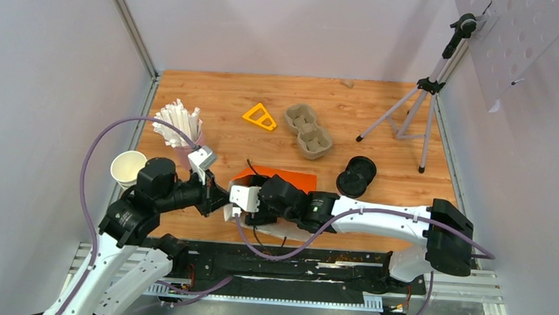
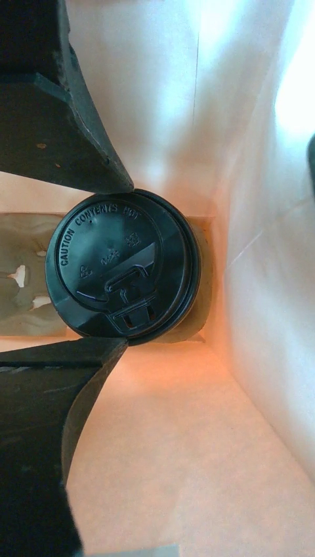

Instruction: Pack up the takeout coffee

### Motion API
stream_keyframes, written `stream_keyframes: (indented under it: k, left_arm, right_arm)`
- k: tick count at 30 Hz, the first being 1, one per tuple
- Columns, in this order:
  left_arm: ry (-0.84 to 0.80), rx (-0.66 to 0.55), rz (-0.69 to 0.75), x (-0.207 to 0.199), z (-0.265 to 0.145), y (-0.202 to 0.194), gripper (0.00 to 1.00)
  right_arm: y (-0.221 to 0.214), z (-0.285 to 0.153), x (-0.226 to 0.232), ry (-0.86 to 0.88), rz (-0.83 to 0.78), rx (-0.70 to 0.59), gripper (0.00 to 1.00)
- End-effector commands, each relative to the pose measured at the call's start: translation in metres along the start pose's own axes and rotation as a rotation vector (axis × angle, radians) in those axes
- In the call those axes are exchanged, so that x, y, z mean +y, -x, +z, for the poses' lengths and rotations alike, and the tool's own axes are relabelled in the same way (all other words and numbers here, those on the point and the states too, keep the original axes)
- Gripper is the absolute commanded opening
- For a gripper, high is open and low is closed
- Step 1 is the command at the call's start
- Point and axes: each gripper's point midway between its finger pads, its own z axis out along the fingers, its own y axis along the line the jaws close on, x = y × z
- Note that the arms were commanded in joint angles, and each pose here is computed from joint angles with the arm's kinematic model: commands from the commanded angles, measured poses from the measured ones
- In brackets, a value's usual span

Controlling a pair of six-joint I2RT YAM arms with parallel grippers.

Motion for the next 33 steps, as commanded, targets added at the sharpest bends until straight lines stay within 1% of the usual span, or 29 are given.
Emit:
stream_keyframes:
  k: [1,5,8,12,18,23,30,33]
  left_arm:
    - [-0.001,-0.11,0.106,-0.002,-0.006,0.016,0.0]
    - [-0.021,-0.133,0.164,-0.003,-0.008,0.009,0.0]
    - [-0.041,-0.135,0.168,-0.003,-0.006,0.001,0.0]
    - [-0.058,-0.139,0.175,-0.006,-0.006,-0.001,0.0]
    - [-0.073,-0.119,0.17,-0.006,-0.003,-0.005,0.0]
    - [-0.077,-0.11,0.164,-0.005,-0.001,-0.007,0.0]
    - [-0.078,-0.093,0.158,-0.005,0.0,-0.008,0.0]
    - [-0.065,-0.089,0.15,-0.004,-0.001,-0.008,0.0]
  right_arm:
    - [0.02,-0.006,-0.02,-0.049,-0.021,-0.087,0.72]
    - [0.017,-0.004,-0.012,-0.003,-0.033,-0.069,0.72]
    - [0.008,-0.004,-0.002,0.041,-0.025,-0.039,0.72]
    - [0.008,-0.007,0.001,0.068,-0.007,-0.02,0.72]
    - [0.012,-0.011,-0.007,0.043,0.016,-0.017,0.72]
    - [0.007,-0.009,-0.007,0.042,0.025,0.019,0.72]
    - [0.012,0.001,-0.02,-0.018,0.063,-0.01,0.71]
    - [0.024,-0.002,-0.025,-0.03,0.096,-0.066,0.7]
